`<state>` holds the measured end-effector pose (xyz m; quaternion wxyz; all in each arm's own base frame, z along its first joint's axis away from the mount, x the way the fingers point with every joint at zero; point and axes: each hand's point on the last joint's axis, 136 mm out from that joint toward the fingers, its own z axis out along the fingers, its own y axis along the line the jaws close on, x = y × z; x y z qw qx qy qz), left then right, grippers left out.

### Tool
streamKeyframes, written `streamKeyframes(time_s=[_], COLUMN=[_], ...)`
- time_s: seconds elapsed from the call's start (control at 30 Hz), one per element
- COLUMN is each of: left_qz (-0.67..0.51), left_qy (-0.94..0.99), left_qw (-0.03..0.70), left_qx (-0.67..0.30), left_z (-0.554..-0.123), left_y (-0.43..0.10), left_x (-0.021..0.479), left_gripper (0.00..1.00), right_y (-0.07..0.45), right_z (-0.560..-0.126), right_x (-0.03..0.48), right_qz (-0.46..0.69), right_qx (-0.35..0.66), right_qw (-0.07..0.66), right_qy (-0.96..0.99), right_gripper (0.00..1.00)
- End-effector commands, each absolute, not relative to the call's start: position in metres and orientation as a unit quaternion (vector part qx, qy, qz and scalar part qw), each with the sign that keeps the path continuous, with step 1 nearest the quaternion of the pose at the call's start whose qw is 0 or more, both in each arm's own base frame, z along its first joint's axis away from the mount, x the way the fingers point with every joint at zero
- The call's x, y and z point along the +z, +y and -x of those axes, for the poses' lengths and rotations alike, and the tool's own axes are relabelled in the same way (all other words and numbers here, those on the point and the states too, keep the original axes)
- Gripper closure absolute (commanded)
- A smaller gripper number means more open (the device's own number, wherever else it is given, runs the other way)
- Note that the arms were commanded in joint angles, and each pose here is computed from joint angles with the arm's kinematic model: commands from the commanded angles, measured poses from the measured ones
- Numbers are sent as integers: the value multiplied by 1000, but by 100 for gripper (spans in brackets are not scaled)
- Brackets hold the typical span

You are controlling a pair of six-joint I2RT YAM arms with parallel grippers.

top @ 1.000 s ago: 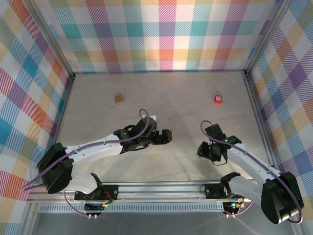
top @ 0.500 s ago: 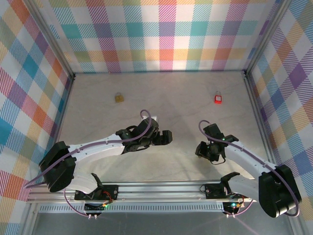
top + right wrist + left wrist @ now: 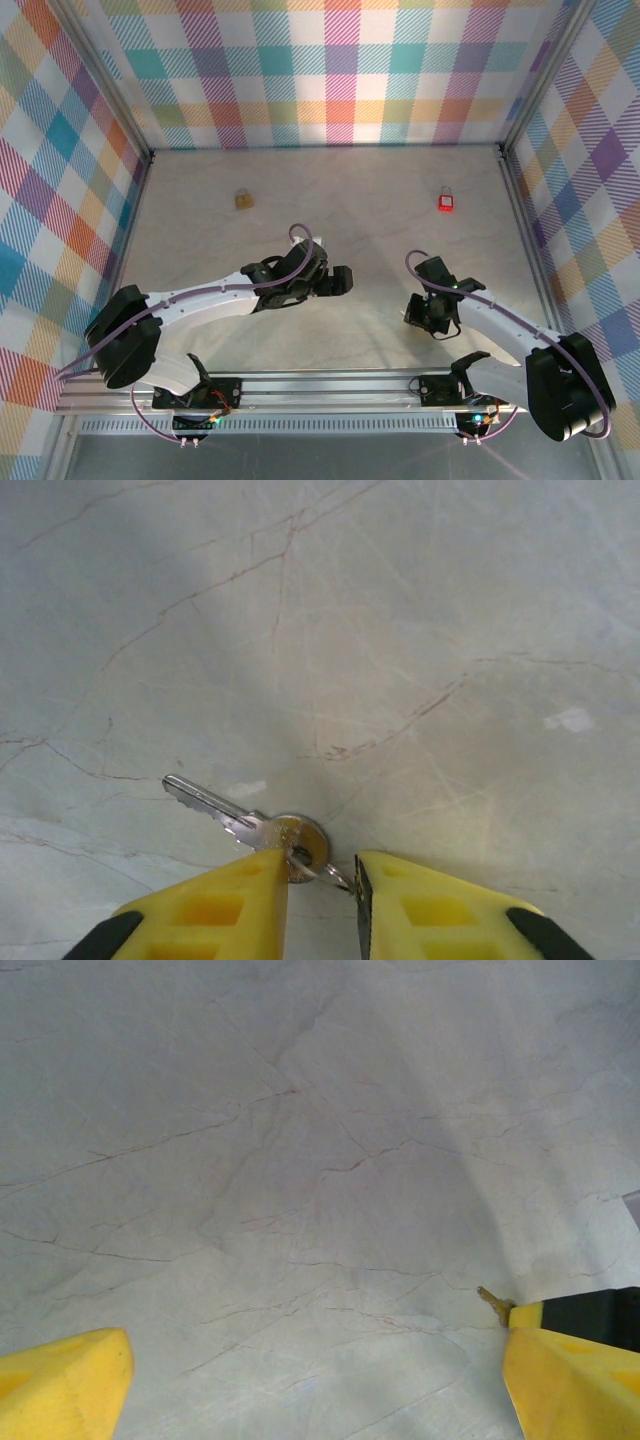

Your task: Unlock with the key

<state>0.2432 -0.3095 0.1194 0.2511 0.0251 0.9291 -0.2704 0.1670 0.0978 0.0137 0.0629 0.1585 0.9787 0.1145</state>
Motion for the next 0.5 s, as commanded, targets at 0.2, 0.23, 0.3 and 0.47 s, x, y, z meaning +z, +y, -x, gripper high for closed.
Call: streamKeyframes(time_s=[0.2, 0.23, 0.3, 0.47], left_qz=[-35, -35, -31, -8], left_qy=[927, 926, 923, 890], left_qw=[254, 251, 245, 226], left_qx=[-275, -279, -294, -396], left_z=[-242, -241, -239, -235], left_y=[-320, -322, -328, -360], left_x=[122, 122, 124, 142], left_gripper=[6, 6, 6, 6], right_y=[97, 98, 101, 119], right_z=[-160, -160, -163, -177], right_x=[11, 13, 18, 54], right_qz=[-160, -160, -155, -115], right_qx=[115, 119, 130, 190], right_qw=[61, 63, 72, 126], right_qy=[978, 978, 977, 967], right_gripper=[99, 100, 100, 100])
